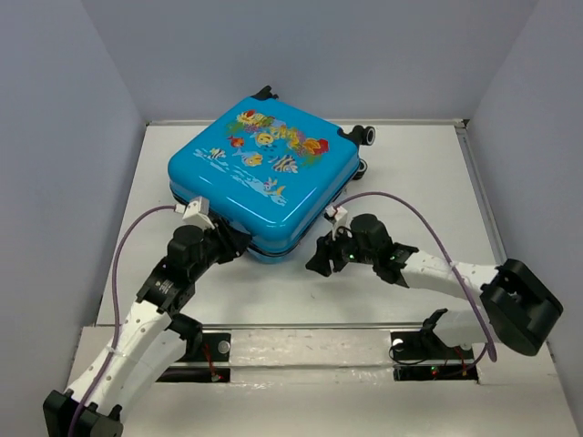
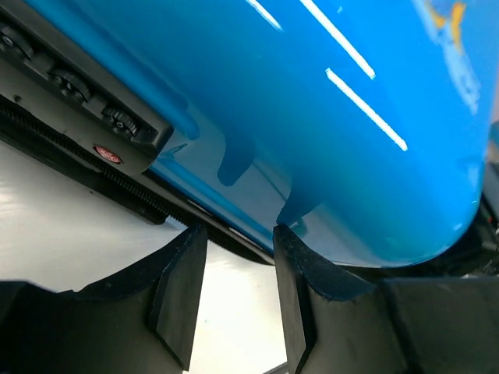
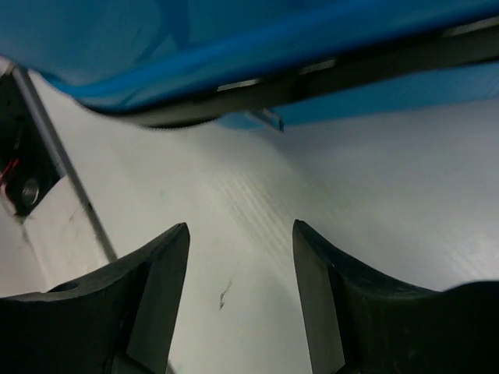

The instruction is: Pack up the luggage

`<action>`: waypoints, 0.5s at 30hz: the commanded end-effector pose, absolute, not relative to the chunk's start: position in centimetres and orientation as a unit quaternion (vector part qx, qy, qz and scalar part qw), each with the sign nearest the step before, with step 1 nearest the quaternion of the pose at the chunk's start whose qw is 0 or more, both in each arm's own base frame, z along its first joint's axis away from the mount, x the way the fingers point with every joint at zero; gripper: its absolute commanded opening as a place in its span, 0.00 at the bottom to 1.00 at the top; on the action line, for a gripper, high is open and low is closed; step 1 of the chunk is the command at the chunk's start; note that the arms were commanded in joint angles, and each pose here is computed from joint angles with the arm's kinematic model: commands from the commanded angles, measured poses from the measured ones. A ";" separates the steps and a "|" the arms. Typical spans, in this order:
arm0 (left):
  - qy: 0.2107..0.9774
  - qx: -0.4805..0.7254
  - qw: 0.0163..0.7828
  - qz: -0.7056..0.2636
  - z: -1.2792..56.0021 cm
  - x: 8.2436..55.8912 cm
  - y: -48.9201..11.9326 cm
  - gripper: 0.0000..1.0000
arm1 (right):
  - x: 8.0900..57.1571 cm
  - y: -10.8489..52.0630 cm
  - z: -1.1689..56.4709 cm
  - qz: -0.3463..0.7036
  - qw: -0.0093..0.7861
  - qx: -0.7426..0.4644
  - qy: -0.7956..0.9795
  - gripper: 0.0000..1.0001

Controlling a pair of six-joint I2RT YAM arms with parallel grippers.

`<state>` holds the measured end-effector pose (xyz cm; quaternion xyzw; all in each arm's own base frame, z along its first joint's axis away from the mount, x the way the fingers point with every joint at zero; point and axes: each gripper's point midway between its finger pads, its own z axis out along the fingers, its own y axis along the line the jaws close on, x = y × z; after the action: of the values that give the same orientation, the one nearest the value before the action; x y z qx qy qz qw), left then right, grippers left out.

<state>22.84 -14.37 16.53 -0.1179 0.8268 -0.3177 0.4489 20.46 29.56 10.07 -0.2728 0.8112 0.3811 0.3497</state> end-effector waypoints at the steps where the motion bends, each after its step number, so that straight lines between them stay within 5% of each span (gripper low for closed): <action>1: 0.806 -0.102 0.466 -0.352 18.1 24.0 -16.4 0.50 | 25.8 32.0 14.9 0.395 0.511 -0.256 0.719 0.63; 10: 0.806 -0.112 0.482 -0.326 18.7 24.8 -15.8 0.49 | 28.7 33.0 16.3 0.394 0.599 -0.225 0.659 0.58; 15: 0.811 -0.113 0.472 -0.325 18.3 24.9 -16.1 0.49 | 29.0 33.2 16.5 0.410 0.618 -0.207 0.638 0.38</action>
<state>23.24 -15.50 15.07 -0.1085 0.8415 -0.3049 0.4326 27.65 32.60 10.92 -0.2394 0.7212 0.3818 0.5261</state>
